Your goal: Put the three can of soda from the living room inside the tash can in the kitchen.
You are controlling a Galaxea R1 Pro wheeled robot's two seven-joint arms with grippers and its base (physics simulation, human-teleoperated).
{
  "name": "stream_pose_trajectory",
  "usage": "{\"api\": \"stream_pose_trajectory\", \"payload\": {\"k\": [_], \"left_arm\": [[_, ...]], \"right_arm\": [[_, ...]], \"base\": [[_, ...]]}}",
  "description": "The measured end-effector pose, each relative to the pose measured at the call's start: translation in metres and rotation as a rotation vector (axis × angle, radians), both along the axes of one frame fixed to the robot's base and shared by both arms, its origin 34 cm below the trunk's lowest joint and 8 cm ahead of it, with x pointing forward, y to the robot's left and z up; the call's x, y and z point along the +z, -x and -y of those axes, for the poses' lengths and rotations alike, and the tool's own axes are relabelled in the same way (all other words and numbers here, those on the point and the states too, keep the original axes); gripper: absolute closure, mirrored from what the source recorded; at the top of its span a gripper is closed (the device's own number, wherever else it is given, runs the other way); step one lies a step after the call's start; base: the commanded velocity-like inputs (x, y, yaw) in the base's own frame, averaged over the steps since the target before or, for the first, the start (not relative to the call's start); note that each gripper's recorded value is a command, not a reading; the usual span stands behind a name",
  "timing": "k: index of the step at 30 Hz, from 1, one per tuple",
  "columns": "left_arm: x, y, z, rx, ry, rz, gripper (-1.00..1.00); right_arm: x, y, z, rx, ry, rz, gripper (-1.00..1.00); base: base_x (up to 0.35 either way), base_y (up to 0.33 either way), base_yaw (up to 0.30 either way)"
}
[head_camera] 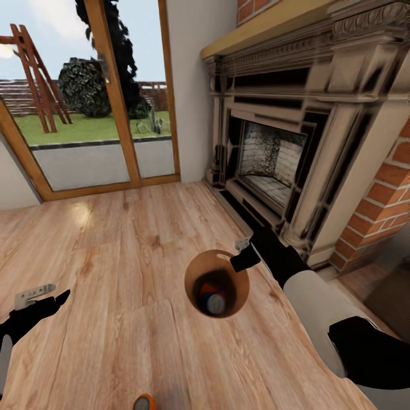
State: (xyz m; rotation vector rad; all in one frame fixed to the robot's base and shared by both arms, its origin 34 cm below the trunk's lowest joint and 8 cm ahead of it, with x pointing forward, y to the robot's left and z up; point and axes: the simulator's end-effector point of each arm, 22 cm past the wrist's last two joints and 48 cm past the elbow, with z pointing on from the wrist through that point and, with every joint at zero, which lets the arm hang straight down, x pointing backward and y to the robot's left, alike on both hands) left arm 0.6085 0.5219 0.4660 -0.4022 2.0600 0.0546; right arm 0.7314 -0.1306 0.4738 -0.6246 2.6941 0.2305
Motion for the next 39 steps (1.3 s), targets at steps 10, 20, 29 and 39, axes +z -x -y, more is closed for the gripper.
{"api": "stream_pose_trajectory", "payload": {"k": [10,20,29,39], "left_arm": [[-0.033,-0.011,0.051,-0.124,-0.003,-0.084,-1.00],[-0.099,-0.001,0.095,-0.224,-0.021,-0.168,-1.00],[-0.133,0.011,0.117,-0.273,-0.055,-0.203,-1.00],[-0.139,0.013,0.123,-0.289,-0.061,-0.197,-1.00]], "right_arm": [[0.001,0.000,0.000,-0.001,0.000,0.002,1.00],[0.001,-0.001,0.001,-0.005,-0.002,0.003,1.00],[0.001,0.000,-0.001,-0.005,-0.013,-0.002,1.00],[-0.026,0.010,0.046,-0.096,-0.004,-0.069,1.00]], "base": [[-0.048,0.000,0.001],[-0.002,0.000,0.000],[0.000,0.000,0.000],[0.000,0.000,0.000]]}}
